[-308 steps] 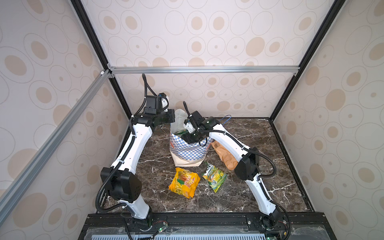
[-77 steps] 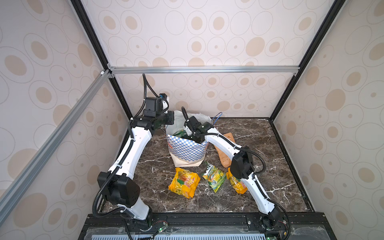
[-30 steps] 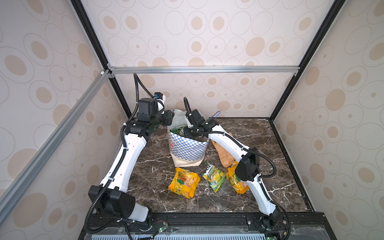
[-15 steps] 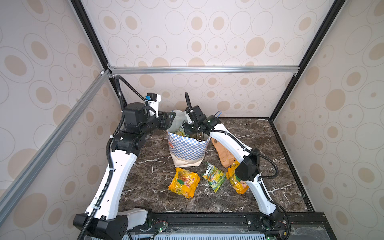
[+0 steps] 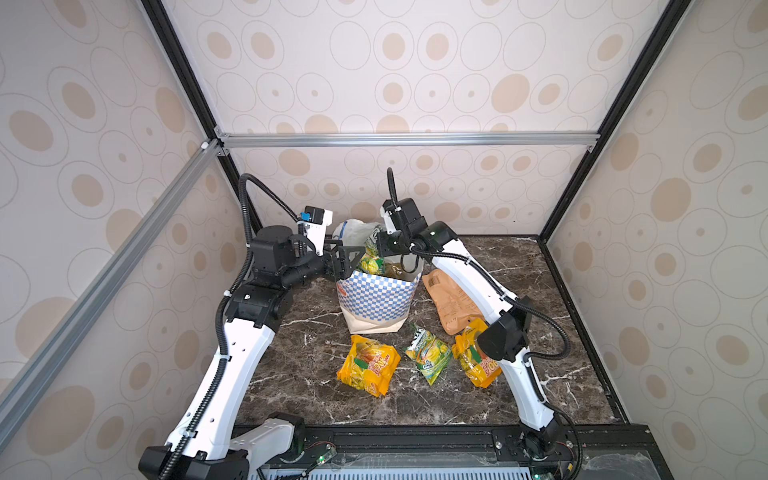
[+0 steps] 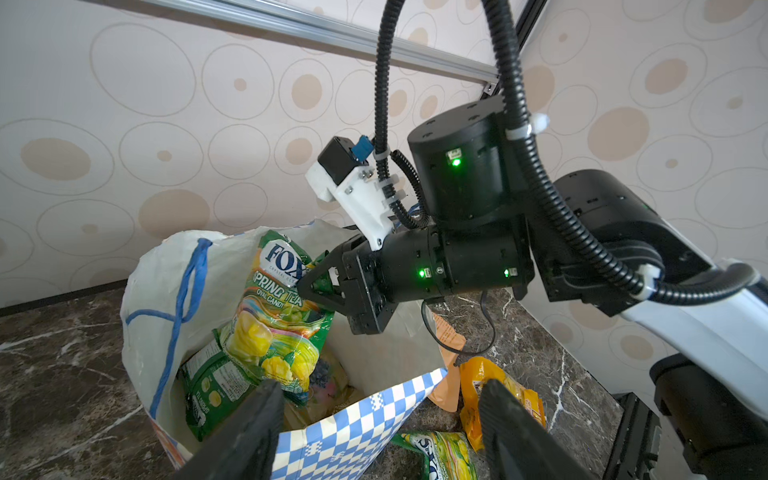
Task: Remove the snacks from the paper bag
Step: 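Lift the green Fox's candy bag up out of the checkered bag with the right gripper, then lower the green candy bag onto the table beyond the yellow bag and release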
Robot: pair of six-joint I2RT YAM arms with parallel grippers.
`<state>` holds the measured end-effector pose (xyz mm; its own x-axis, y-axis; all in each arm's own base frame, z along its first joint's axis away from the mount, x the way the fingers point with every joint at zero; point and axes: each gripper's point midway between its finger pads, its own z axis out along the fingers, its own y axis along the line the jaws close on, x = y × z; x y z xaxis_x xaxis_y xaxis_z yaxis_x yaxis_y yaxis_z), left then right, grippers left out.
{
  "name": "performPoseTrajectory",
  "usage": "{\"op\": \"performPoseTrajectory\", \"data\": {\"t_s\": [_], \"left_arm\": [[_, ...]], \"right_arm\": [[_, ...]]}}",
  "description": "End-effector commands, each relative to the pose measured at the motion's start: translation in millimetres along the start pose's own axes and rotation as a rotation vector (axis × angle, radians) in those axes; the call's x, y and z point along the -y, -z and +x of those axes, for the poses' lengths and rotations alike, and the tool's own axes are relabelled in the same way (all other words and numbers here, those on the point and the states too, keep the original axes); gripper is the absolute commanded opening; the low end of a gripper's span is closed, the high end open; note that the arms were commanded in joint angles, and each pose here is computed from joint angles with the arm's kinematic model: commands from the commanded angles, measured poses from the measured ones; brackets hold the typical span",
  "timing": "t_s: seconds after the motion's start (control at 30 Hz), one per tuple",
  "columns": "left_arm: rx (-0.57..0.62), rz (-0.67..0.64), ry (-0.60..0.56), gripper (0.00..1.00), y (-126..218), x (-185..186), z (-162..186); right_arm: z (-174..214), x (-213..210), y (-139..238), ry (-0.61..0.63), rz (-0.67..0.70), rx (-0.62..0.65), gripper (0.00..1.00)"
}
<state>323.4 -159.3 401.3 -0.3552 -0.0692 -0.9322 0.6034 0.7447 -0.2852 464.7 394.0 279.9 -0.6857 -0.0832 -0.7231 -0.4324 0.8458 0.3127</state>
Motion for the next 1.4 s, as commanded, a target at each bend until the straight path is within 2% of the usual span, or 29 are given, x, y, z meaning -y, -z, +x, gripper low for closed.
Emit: {"op": "performPoseTrajectory", "data": {"t_s": [0.0,0.17,0.37,0.6,0.77,0.87,1.03,1.13,1.27,1.37], "left_arm": [[0.044,0.059,-0.084,0.77,6,16,-10],[0.023,0.134,-0.122,0.82,9,32,-1],[-0.029,0.169,-0.168,0.84,14,46,19],[-0.046,0.289,-0.219,0.86,17,86,32],[-0.072,0.348,-0.243,0.87,10,109,45],[-0.066,0.377,-0.269,0.88,7,123,51],[0.007,0.445,-0.334,0.97,10,148,56],[0.020,0.457,-0.354,0.98,10,154,61],[-0.020,0.416,-0.388,0.98,7,147,69],[-0.041,0.409,-0.397,0.98,6,145,73]], "right_arm": [[-48,-27,52,-0.008,-0.079,0.162,0.00],[-55,-29,70,-0.004,-0.084,0.180,0.00],[-73,-34,116,0.009,-0.094,0.245,0.00],[-84,-32,202,0.048,-0.065,0.334,0.00],[-76,-22,264,0.061,-0.028,0.386,0.00],[-60,-14,297,0.052,-0.016,0.388,0.00],[-20,30,332,0.020,0.143,0.380,0.00],[13,67,340,-0.017,0.283,0.372,0.00],[63,116,339,-0.075,0.450,0.342,0.00],[99,157,328,-0.100,0.577,0.270,0.00]]}}
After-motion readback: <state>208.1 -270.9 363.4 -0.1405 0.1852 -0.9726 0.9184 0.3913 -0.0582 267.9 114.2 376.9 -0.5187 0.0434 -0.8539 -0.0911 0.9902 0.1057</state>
